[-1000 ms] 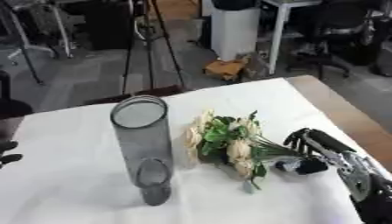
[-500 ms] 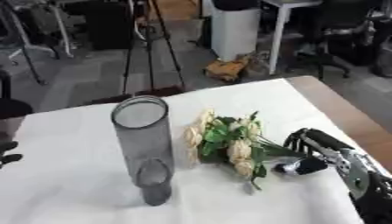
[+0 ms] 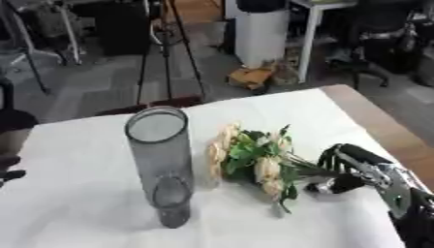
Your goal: Arrange flowers into the vase.
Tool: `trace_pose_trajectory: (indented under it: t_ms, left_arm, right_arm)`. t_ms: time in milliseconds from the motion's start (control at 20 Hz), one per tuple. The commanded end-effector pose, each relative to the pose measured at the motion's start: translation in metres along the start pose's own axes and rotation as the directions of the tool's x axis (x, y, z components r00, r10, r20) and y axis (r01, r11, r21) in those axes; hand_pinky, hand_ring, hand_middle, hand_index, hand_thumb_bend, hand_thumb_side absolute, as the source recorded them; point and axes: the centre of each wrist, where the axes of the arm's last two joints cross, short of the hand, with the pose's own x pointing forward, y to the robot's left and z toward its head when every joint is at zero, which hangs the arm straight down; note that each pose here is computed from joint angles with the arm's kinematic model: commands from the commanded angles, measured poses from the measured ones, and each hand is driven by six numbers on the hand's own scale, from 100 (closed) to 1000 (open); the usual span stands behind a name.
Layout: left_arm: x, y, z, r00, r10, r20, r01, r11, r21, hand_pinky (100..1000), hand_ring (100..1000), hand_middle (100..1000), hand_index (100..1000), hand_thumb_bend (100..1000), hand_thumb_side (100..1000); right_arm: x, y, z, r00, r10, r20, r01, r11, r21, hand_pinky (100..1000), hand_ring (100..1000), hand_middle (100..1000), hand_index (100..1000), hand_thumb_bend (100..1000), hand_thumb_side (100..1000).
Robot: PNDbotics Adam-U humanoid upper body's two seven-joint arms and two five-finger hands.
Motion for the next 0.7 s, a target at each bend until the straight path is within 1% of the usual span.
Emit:
trace_pose_trajectory:
  t_ms: [50, 250, 300, 450, 650, 700]
  left_arm:
    - [0.0067, 0.0025, -0.0038, 1.0, -0.009, 0.023, 0.009, 1.0, -0.006, 688, 733, 745, 800, 1000, 799]
    - [0.0068, 0.0025, -0.0038, 1.0, -0.009, 0.022, 0.009, 1.0, -0.006, 688, 733, 745, 800, 1000, 799]
    - [0.0068, 0.0025, -0.0039, 1.0, -0.009, 0.023, 0.009, 1.0, -0.006, 688, 733, 744, 800, 1000, 800]
    - [0.0069, 0.0023, -0.0041, 1.0, -0.008, 0.022, 0.008, 1.0, -0.006, 688, 733, 744, 800, 1000, 800]
    - [0.007, 0.0023, -0.0041, 1.0, -0.008, 0.022, 0.008, 1.0, -0.006, 688, 733, 744, 800, 1000, 800]
    - [0.007, 0.0023, -0.0041, 1.0, -0.008, 0.022, 0.008, 1.0, -0.006, 688, 732, 744, 800, 1000, 803]
  right_arm:
    - [-0.0069, 0.0136, 0.0045, 0.999, 0.014, -0.04, -0.01, 0.996, 0.087, 348, 486, 491, 644, 661, 489]
    - [-0.0062, 0.0144, 0.004, 0.999, 0.014, -0.047, -0.009, 0.994, 0.108, 348, 486, 491, 644, 661, 489]
    - [-0.0077, 0.0162, 0.005, 0.998, 0.014, -0.057, -0.007, 0.993, 0.119, 203, 370, 426, 549, 722, 474]
    - [-0.0068, 0.0189, 0.0039, 0.995, 0.023, -0.093, -0.01, 0.991, 0.132, 203, 370, 426, 549, 722, 474]
    - [-0.0053, 0.0189, 0.0029, 0.995, 0.026, -0.1, -0.012, 0.991, 0.133, 203, 370, 426, 549, 722, 474]
    - [-0.0053, 0.019, 0.003, 0.994, 0.025, -0.102, -0.011, 0.991, 0.132, 156, 331, 411, 536, 725, 477]
